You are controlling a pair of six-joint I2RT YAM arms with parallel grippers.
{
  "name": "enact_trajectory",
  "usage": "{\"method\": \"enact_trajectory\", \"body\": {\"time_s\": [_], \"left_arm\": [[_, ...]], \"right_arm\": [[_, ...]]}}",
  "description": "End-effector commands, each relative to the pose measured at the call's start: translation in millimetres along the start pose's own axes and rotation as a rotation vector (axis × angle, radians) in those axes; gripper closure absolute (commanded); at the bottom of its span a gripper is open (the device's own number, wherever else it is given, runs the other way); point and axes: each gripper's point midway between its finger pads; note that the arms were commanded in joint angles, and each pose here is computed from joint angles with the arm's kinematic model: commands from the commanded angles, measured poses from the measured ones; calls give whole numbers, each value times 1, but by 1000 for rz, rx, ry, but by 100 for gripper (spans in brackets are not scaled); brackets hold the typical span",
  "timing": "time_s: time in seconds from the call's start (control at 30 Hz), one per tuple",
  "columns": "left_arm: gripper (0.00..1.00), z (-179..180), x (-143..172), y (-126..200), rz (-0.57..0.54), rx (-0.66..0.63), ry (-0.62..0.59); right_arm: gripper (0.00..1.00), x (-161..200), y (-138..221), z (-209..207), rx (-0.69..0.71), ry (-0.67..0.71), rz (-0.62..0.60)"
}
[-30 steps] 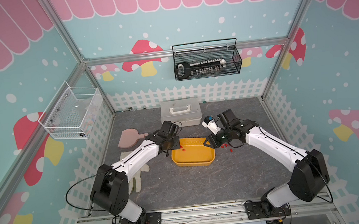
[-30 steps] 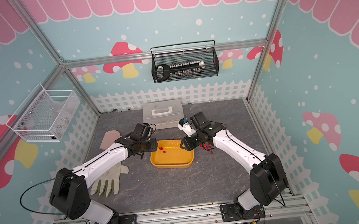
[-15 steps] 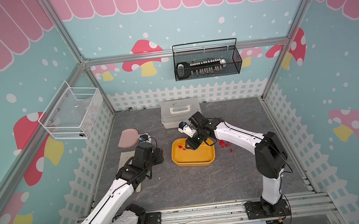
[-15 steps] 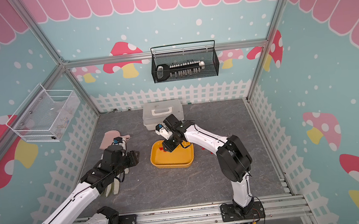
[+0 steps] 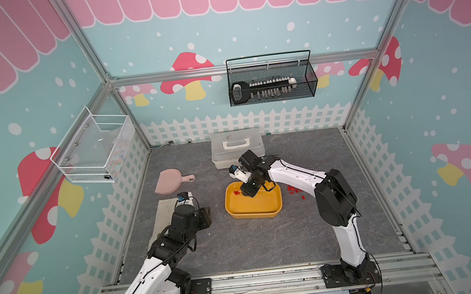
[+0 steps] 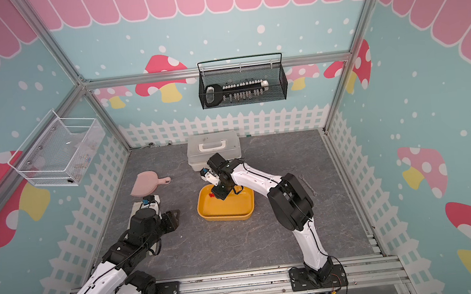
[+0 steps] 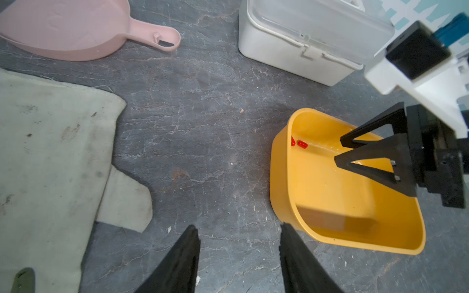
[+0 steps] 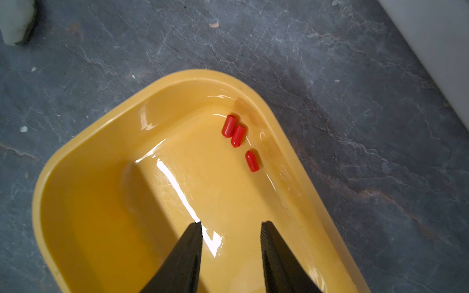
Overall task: Take the screw protection sleeves out of the storage box
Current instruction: Pick up the screw protection sleeve from the storage box.
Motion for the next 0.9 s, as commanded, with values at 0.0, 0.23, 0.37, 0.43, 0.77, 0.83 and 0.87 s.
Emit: {"method": "enact_trajectory", "body": {"time_s": [0.0,0.23,0.37,0.43,0.77,0.83,0.87], "left_arm": [[47,4,-3,0,-40,-4,9],[47,13,8,-4,-29,-22,15],[47,19,8,-5,-38,-44,5],[47,22,10,-5,-42,-53,0],[47,31,14,-11,-30,-71,22],[47,30,15,-13,-23,-68,19],[47,30,16,-13,-21,-65,19]], "right_arm": [[57,2,-9,-3,45,47,40],[59,-5,-17,0,113,130,38],[60,-6,-29,1,157,175,62],[60,-8,-33,1,165,185,67],[63,-12,-46,-15,253,202,105],[63,-12,-46,-17,266,199,108],[63,-11,-47,-18,269,201,111]]}}
Point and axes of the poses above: each gripper's point midway between its finger pads, its own y axis back along the fingers, its own z axis along the line the jaws close on, x = y × z
